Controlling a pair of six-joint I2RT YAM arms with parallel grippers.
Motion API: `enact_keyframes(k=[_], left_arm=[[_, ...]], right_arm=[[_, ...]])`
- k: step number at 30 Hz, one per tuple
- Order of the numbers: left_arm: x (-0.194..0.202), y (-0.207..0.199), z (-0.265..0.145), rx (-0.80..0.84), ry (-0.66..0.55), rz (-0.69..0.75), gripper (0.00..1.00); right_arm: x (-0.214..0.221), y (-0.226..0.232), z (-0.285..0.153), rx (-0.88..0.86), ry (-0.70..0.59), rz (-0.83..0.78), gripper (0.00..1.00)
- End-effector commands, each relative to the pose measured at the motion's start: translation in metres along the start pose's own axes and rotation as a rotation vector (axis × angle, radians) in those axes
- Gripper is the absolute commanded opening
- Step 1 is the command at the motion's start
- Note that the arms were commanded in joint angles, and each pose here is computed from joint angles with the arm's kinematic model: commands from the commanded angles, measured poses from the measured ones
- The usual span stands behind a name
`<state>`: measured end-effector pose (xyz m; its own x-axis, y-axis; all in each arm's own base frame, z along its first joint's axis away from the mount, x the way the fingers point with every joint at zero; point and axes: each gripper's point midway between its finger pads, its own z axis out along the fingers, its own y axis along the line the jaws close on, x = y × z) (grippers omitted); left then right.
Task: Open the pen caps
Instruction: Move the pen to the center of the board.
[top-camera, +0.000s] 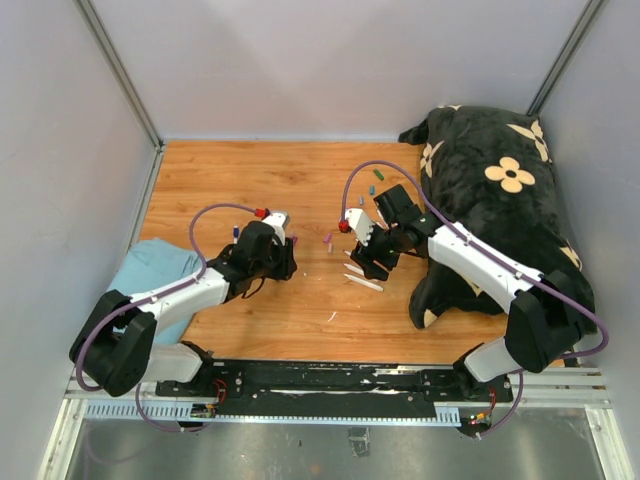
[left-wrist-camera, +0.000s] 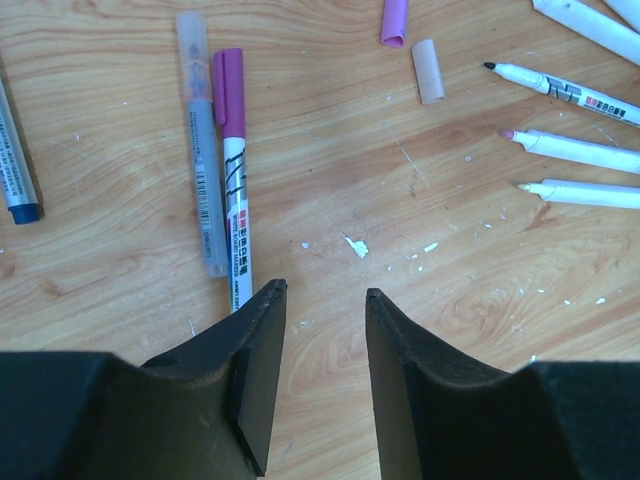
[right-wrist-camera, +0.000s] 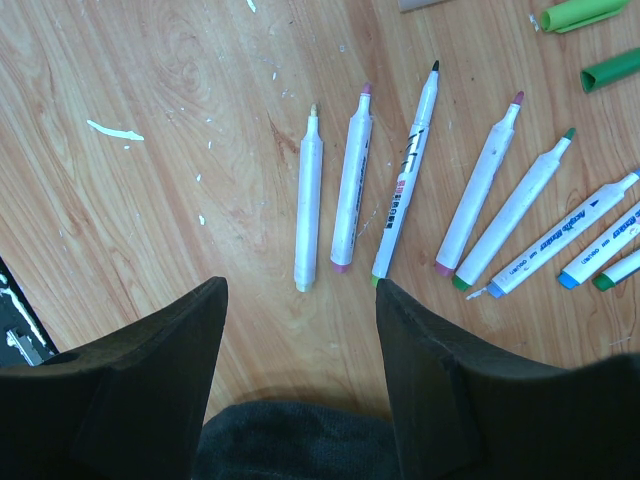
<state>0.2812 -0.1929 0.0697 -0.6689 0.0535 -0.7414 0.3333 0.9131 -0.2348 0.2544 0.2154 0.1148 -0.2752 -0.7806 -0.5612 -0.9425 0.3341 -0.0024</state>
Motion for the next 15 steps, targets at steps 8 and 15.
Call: enact_keyframes(k=[8, 15], left_arm=[[-0.0117, -0.0058, 0.0024, 0.003, 0.002, 0.025, 0.39], [-0.0098, -0.0059, 0.0027, -0.003, 0.01, 0.029, 0.39]], right_arm=[[0.0078, 0.0014, -0.0023, -0.015, 0.009, 0.011, 0.62], [0.0075, 0.0011, -0.0028, -0.014, 0.008, 0.011, 0.62]])
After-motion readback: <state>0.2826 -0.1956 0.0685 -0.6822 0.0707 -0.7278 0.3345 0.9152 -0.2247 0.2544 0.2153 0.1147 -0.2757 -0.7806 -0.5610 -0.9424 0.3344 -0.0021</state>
